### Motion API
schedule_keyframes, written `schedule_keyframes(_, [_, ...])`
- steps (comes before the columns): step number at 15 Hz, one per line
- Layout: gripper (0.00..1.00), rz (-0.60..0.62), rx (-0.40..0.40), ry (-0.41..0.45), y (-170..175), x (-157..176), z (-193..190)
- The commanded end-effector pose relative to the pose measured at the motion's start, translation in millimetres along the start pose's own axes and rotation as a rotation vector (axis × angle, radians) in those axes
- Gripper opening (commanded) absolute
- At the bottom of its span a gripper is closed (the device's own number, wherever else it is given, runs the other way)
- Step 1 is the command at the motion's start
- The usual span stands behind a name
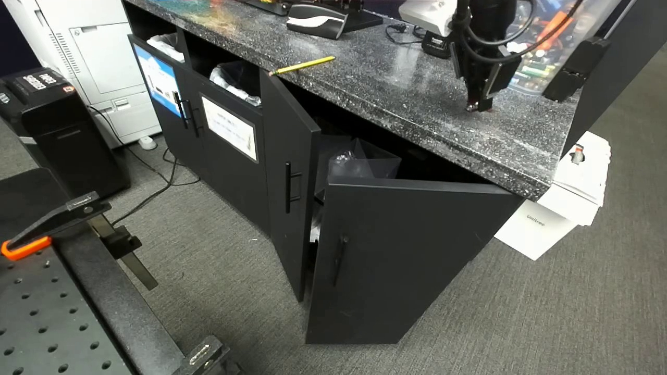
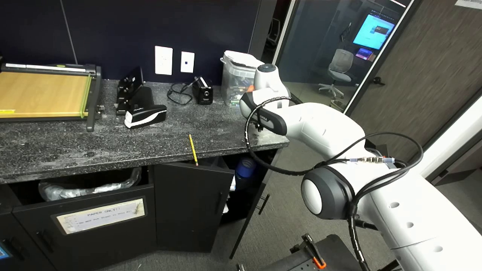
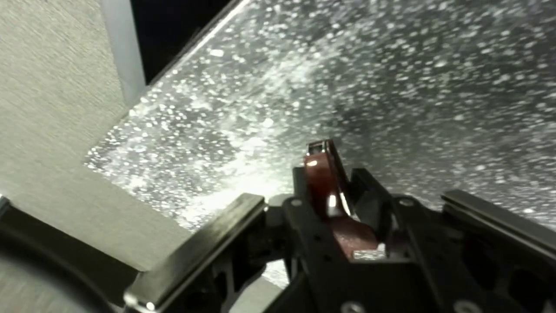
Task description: Move the stapler
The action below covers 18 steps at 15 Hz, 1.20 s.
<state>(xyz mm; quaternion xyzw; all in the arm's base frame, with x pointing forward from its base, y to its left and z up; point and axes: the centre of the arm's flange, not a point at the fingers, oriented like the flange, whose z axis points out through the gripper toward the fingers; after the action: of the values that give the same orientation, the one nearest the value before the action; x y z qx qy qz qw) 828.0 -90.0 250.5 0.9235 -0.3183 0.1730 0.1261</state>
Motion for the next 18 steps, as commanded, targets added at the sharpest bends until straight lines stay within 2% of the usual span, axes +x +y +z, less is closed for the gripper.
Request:
schedule_keyframes(1, [0.07,0.094,-0.050,-0.024,-8,70,38])
schedule_keyframes(6, [0.07,0.147,-0.095,-0.062,30,80,70])
schedule_keyframes(10, [0.07,0.151,-0.100,-0.076,42,84,77])
schedule_keyframes(11, [0.55,0.149,-0.089,-0.086,43,85,76])
schedule_keyframes(12, [0.56,0.142,-0.079,-0.098,43,85,76])
schedule_keyframes(14, [0.69,0.126,-0.059,-0.127,44,86,74])
schedule_keyframes(18, [0.98,0.050,0.006,-0.250,49,88,63])
